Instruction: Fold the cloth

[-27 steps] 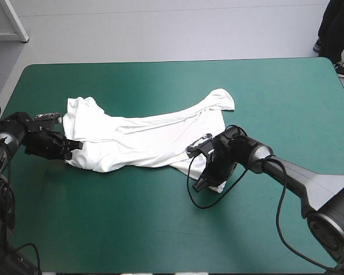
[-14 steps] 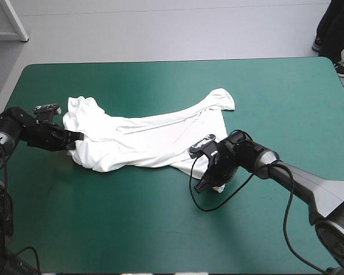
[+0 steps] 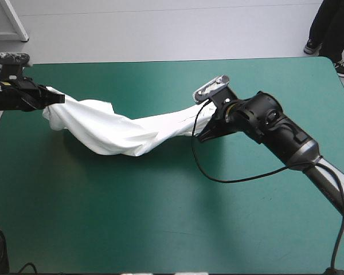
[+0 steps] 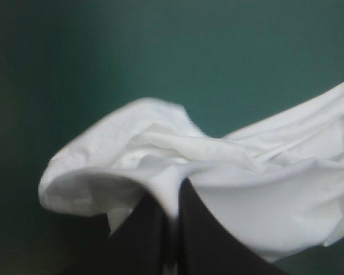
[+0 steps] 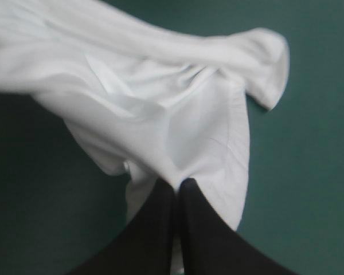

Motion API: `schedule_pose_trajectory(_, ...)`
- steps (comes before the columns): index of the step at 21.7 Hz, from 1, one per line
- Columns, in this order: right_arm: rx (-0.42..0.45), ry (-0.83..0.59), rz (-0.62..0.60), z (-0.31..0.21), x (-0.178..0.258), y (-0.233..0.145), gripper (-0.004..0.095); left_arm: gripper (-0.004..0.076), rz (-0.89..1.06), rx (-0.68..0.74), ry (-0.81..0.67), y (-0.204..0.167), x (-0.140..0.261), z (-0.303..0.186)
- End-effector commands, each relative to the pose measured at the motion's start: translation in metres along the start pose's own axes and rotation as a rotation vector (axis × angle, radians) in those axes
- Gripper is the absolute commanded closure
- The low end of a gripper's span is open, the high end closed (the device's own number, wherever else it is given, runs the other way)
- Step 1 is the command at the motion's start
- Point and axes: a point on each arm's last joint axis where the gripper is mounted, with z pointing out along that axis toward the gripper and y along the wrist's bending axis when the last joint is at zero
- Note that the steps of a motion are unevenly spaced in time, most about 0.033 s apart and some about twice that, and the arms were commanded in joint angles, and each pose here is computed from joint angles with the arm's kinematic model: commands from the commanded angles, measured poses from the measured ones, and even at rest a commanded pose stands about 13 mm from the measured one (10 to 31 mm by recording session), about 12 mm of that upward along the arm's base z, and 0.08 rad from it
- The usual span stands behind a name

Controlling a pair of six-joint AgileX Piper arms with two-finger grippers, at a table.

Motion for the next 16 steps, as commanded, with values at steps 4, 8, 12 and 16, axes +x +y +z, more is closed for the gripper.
schedule_pose_trajectory(4, 0.277, -0.476, 0.022, -0.151, -0.061, -0.056, 0.0925, 0.0705, 0.121, -0.054, -0.431, -0.047, -0.063, -0.132)
schedule_pose_trajectory(8, 0.382, -0.676, 0.028, -0.218, -0.067, -0.074, 0.0925, 0.0705, 0.181, -0.104, -0.629, -0.063, -0.077, -0.180)
schedule_pose_trajectory(12, 0.493, -0.899, 0.036, -0.291, -0.057, -0.091, 0.0925, 0.0705, 0.240, -0.156, -0.838, -0.080, -0.083, -0.225)
schedule_pose_trajectory(16, 0.543, -0.991, 0.039, -0.326, -0.044, -0.097, 0.0925, 0.0705, 0.293, -0.150, -0.967, -0.097, -0.081, -0.257)
